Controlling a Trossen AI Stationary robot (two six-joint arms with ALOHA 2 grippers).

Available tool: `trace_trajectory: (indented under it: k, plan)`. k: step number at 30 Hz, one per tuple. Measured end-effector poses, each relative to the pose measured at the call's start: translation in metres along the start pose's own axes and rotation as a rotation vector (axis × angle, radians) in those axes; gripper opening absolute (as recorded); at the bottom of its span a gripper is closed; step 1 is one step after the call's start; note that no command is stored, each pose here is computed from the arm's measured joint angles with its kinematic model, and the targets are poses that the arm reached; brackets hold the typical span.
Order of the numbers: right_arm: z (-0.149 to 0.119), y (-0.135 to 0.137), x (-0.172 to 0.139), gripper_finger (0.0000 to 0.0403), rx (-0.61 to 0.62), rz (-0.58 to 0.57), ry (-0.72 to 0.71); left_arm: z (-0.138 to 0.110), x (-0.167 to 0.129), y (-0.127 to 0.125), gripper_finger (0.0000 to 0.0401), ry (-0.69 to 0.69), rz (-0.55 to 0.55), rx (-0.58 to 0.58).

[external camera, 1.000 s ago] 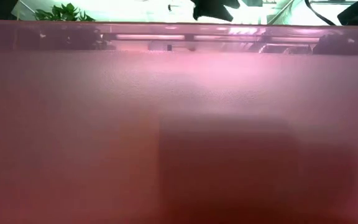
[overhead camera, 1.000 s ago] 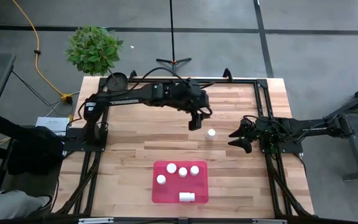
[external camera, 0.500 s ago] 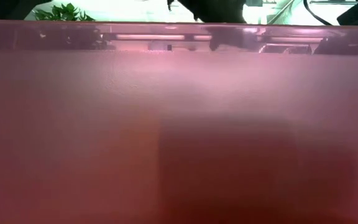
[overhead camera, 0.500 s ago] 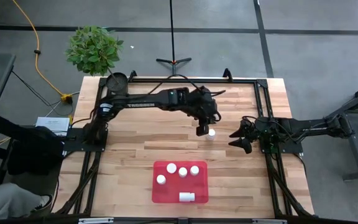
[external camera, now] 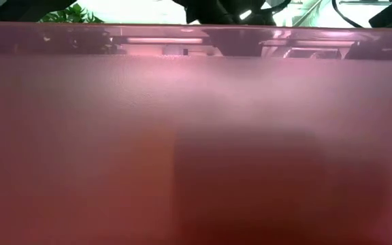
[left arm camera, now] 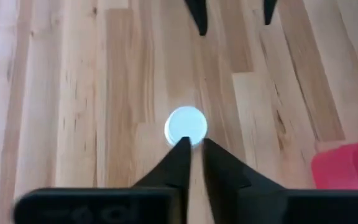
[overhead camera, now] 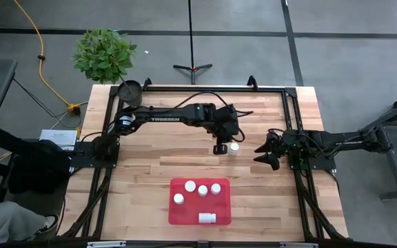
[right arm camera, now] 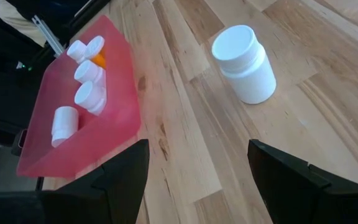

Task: Pick and place pill bottles into a basket
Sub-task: Put the white pill bottle into the red bin

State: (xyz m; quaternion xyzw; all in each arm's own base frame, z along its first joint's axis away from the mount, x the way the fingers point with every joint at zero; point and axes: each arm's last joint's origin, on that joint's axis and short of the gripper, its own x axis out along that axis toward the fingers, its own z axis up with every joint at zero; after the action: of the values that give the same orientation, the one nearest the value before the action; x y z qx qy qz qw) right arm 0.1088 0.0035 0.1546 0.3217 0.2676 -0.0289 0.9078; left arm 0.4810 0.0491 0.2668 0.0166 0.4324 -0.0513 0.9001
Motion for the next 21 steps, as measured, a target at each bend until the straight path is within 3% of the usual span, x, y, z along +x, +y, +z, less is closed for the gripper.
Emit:
trace_trajectory:
  k: [13, 17, 21]
  plan:
    - [0.000, 0.000, 0.000, 0.0263, -0.002, -0.002, 0.002, 0.005, 0.009, -0.013, 0.0325, -0.027, 0.093, 0.058]
    - [0.000, 0.000, 0.000, 0.0263, -0.003, -0.001, 0.003, 0.001, 0.021, -0.015, 0.0361, 0.001, 0.077, 0.051]
    - [-0.001, 0.000, 0.000, 0.0263, -0.002, -0.005, 0.008, -0.006, 0.035, -0.014, 0.0364, 0.038, 0.037, 0.012]
